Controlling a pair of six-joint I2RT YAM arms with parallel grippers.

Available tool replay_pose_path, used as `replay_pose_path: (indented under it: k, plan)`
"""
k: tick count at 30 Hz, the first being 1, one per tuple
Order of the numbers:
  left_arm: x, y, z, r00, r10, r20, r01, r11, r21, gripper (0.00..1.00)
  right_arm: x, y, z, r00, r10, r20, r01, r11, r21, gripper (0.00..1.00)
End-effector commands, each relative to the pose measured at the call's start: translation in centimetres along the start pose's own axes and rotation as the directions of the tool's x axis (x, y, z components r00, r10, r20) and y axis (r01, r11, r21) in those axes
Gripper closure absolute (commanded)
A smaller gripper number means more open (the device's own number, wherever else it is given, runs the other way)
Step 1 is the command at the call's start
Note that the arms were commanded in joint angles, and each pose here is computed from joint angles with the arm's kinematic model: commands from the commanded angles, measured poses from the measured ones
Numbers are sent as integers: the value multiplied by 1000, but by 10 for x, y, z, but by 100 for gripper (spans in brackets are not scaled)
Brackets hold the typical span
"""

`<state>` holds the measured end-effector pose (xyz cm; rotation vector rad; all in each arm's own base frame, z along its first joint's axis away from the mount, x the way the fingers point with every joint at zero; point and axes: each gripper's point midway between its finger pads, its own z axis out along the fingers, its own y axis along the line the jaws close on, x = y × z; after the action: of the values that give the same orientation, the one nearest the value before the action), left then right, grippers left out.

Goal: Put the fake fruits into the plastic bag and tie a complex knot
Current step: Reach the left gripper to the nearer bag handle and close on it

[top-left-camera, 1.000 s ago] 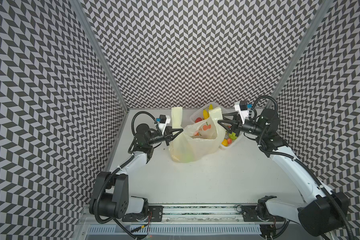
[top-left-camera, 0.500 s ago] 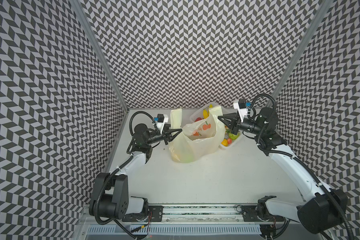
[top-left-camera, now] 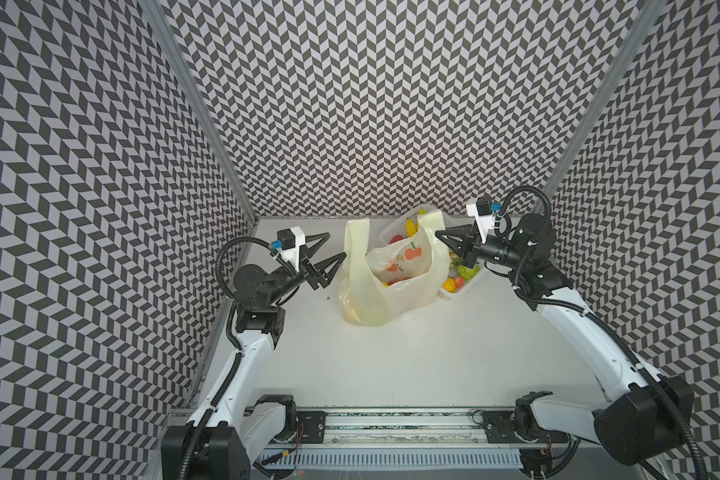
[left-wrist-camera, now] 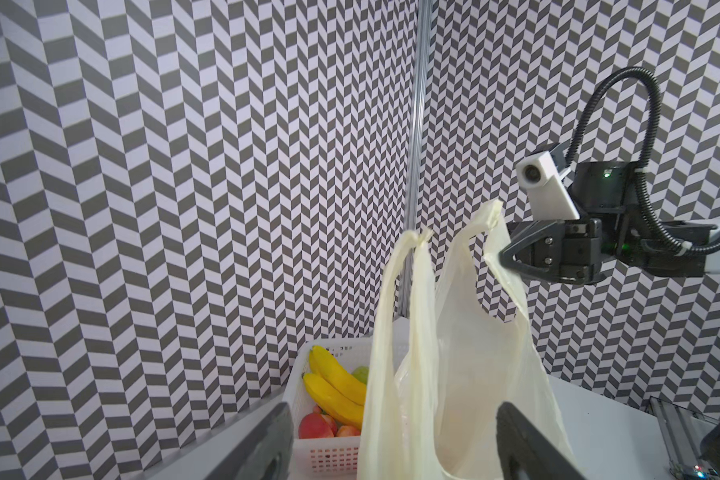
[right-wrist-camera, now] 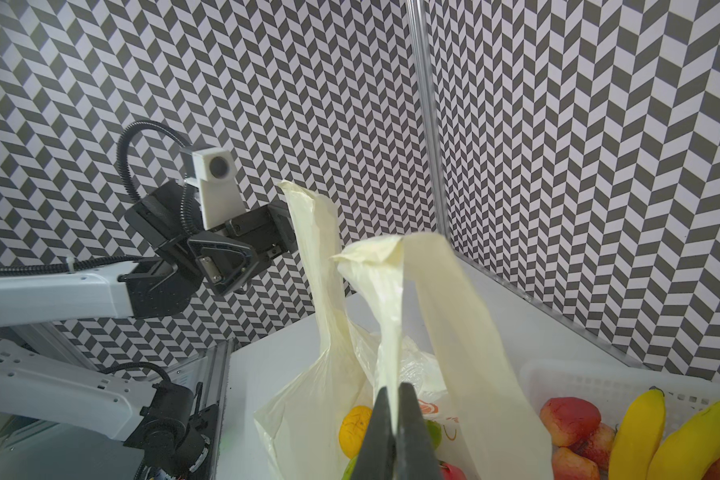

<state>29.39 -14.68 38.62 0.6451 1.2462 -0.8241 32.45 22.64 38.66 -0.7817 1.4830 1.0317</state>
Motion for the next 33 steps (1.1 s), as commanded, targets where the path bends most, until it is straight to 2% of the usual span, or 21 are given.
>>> replay_pose_path:
  k: [1,5,9,17,27,30,33]
  plan:
    - [-23,-20,10,1000,18,8,-18,999,42,24,-20,8,-1,996,-70,52,71,997,-14,100]
    - [-38,-70,43,1000,24,8,-25,981,190,26,-20,9,-1,996,-73,53,74,997,-17,100]
    - [-43,-100,79,1000,0,19,-5,964,265,25,-20,10,-2,995,-83,55,85,996,-20,100]
    - [-34,-89,134,999,-28,-15,31,960,279,22,-19,14,-3,995,-90,48,92,995,-37,100]
    - [-15,-90,174,997,-56,-53,71,932,356,22,-17,17,-1,995,-92,48,95,994,-63,100]
    - [-9,-93,181,996,-63,-62,81,926,368,31,-17,21,1,994,-94,51,98,992,-81,100]
    - [-4,-92,186,995,-72,-76,95,923,373,49,-16,24,3,994,-98,50,102,990,-98,100]
